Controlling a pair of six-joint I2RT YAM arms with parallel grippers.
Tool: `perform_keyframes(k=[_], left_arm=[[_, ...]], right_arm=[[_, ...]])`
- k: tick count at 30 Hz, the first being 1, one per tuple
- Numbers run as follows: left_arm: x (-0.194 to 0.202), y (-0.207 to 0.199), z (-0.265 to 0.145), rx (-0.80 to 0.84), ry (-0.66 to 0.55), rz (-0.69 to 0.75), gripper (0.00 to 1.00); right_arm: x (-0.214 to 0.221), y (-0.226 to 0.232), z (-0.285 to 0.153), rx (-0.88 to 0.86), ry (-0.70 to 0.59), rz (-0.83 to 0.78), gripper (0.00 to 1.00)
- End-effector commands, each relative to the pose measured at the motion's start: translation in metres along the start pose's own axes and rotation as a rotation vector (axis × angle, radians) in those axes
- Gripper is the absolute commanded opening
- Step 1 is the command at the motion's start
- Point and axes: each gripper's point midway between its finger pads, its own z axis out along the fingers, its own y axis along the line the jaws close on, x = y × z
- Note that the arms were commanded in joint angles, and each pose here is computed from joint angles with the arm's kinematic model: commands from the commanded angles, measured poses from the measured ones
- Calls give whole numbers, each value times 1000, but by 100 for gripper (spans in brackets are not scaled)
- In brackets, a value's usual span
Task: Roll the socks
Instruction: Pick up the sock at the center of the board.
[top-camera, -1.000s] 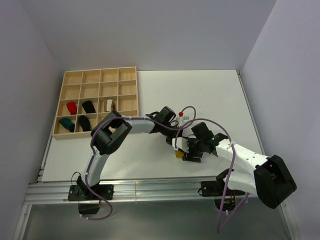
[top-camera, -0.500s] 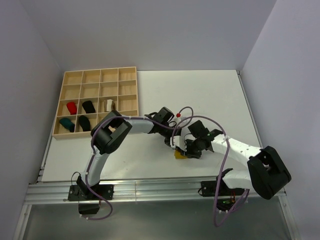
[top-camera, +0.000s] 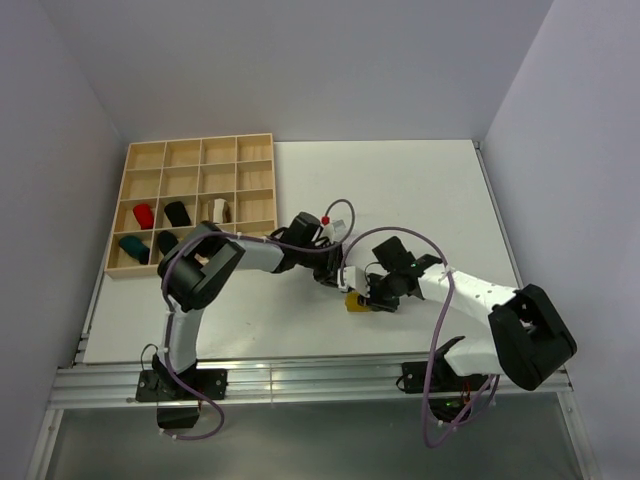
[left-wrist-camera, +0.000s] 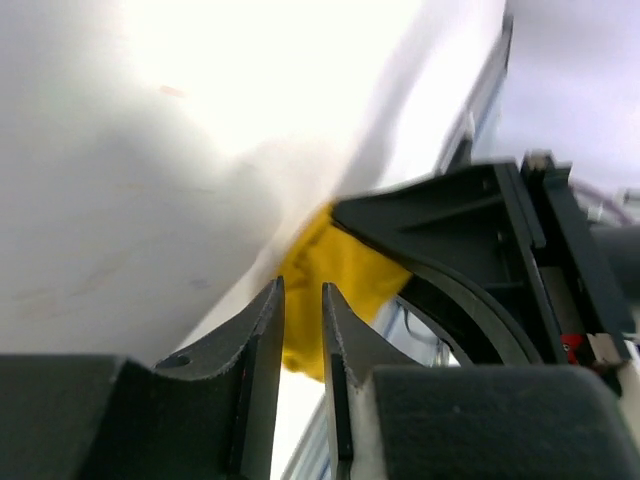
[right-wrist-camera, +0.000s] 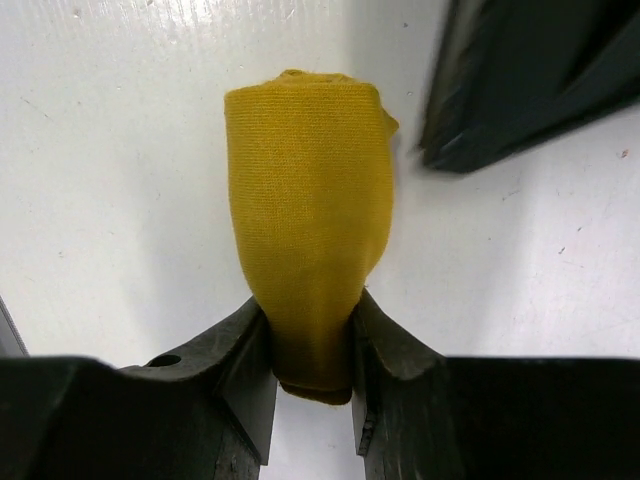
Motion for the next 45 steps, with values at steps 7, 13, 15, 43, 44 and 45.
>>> perform_keyframes(k=[7,13,15,43,44,45], left_arm=[[-51,-12,-35,22,-248,40,26],[-55,-18,-80,57,-504,37,27],[-47,-11,-94,52,-586,42,26],[37,-55,-66,-506,-638,1182,54],[38,-61,-61,-487,-622,1230,54],[39,-63,-56,-472,-611,1276,56]], right_arm=[[13,3,4,-41,84,29,15],[11,7,2,-127,97,60,13],[9,4,2,-139,100,70,13],[11,-6,-1,-456,165,282,13],[11,-5,-1,-462,168,285,13],[12,-5,0,-470,174,293,13]])
